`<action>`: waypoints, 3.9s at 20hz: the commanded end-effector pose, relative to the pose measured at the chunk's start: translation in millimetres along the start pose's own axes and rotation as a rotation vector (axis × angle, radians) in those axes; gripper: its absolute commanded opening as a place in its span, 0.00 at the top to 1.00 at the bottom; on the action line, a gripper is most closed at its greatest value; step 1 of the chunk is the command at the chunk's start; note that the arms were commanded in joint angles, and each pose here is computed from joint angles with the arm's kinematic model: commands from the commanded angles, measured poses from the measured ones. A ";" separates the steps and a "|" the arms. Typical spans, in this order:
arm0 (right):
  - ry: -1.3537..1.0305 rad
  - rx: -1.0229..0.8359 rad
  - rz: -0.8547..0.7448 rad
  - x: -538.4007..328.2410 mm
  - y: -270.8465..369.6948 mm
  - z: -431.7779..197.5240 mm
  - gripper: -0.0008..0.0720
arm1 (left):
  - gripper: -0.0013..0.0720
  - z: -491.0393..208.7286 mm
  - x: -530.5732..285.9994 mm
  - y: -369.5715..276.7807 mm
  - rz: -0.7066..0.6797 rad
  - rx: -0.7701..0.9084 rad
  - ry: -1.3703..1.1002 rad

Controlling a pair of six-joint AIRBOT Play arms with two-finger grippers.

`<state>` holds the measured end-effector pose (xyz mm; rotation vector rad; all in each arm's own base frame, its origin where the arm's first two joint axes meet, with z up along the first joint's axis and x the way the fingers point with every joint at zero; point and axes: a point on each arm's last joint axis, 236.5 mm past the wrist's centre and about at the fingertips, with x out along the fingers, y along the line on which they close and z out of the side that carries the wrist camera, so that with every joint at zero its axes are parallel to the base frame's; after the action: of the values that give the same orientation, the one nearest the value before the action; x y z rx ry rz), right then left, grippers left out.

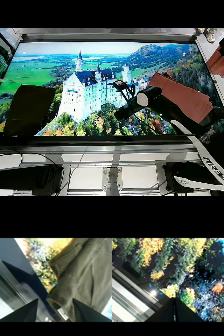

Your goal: Fold the clothes and pants, and hang the long-sleeved shirts on hangers.

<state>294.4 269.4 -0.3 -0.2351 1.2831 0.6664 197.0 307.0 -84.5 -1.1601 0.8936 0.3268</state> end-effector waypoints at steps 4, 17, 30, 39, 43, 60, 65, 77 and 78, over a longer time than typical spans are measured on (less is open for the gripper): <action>0.005 0.021 0.001 0.1 0.6 -1.2 0.96 | 0.57 1.0 27.1 -11.8 0.017 0.090 0.057; 0.005 -0.004 -0.036 -5.7 -7.5 -2.4 0.96 | 0.91 29.4 -42.2 -290.9 -0.130 0.622 -0.056; -0.032 -0.230 -0.200 -86.1 -58.3 -19.5 0.79 | 0.91 -356.6 0.7 -452.3 -0.073 1.804 0.704; 0.023 -0.200 -0.056 -114.0 -93.3 -57.6 0.50 | 0.91 -431.1 5.9 -426.9 -0.023 2.095 0.838; -0.085 -0.317 0.184 -101.2 -35.6 -43.9 0.22 | 0.91 -423.5 14.9 -414.7 0.042 2.082 0.860; -0.080 -0.629 -0.015 44.0 -83.0 -9.1 0.25 | 0.91 -413.9 -17.5 -427.0 -0.008 2.087 0.760; 0.011 -0.559 0.114 93.4 -64.7 -32.4 0.54 | 0.91 -408.2 -21.6 -428.8 0.006 2.092 0.731; -0.294 -0.444 -0.014 -112.0 -58.7 -0.9 0.96 | 0.91 -294.8 -23.3 -455.4 0.146 1.923 0.391; -0.352 -0.470 -0.041 -142.4 -50.6 4.3 0.96 | 0.91 -289.3 -24.8 -457.1 0.139 1.908 0.374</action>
<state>319.6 198.6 51.0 -0.4979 0.9115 0.9778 331.5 -150.8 187.9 0.6804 1.1276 -0.7060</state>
